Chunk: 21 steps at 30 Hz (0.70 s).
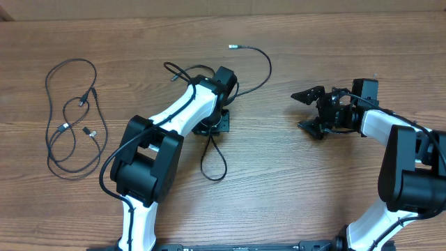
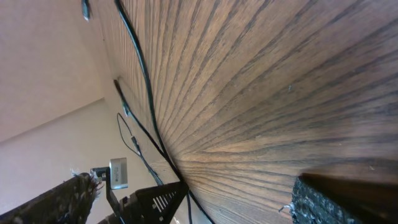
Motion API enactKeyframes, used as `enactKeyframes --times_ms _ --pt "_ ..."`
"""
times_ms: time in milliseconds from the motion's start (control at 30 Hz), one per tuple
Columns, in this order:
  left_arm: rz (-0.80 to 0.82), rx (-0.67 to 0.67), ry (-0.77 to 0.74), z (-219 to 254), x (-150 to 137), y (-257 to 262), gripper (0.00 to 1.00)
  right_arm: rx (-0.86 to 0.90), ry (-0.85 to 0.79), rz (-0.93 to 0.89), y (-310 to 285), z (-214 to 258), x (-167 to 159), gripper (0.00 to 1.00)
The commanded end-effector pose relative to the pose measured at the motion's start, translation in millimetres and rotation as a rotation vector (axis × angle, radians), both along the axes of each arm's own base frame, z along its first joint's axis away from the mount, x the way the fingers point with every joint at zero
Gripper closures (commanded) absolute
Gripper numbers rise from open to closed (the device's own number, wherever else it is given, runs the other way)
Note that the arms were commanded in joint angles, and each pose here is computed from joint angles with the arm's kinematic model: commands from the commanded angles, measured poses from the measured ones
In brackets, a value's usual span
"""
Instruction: Untangle cables
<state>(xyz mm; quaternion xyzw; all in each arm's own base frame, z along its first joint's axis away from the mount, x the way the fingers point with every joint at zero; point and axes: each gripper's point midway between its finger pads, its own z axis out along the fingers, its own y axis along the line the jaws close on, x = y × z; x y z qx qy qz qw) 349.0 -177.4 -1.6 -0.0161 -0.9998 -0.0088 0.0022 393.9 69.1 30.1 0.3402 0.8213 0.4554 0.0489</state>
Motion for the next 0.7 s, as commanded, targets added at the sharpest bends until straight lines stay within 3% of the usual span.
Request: enactKeyframes --times_ms 0,233,500,667 --pt "-0.159 -0.102 0.122 -23.8 -17.0 -6.2 0.96 -0.106 0.049 -0.036 -15.4 -28.8 -5.6 0.0" --pt "-0.295 -0.352 0.047 21.4 -1.0 -25.1 0.96 -0.106 0.049 -0.036 -15.4 -28.8 -5.6 0.0" --pt "-0.311 -0.633 -0.067 84.6 15.9 -20.8 0.96 -0.106 0.049 -0.036 -15.4 -28.8 -5.6 0.0" --pt "-0.247 -0.65 -0.095 88.6 29.2 5.4 0.96 -0.106 0.049 -0.036 -15.4 -28.8 -5.6 0.0"
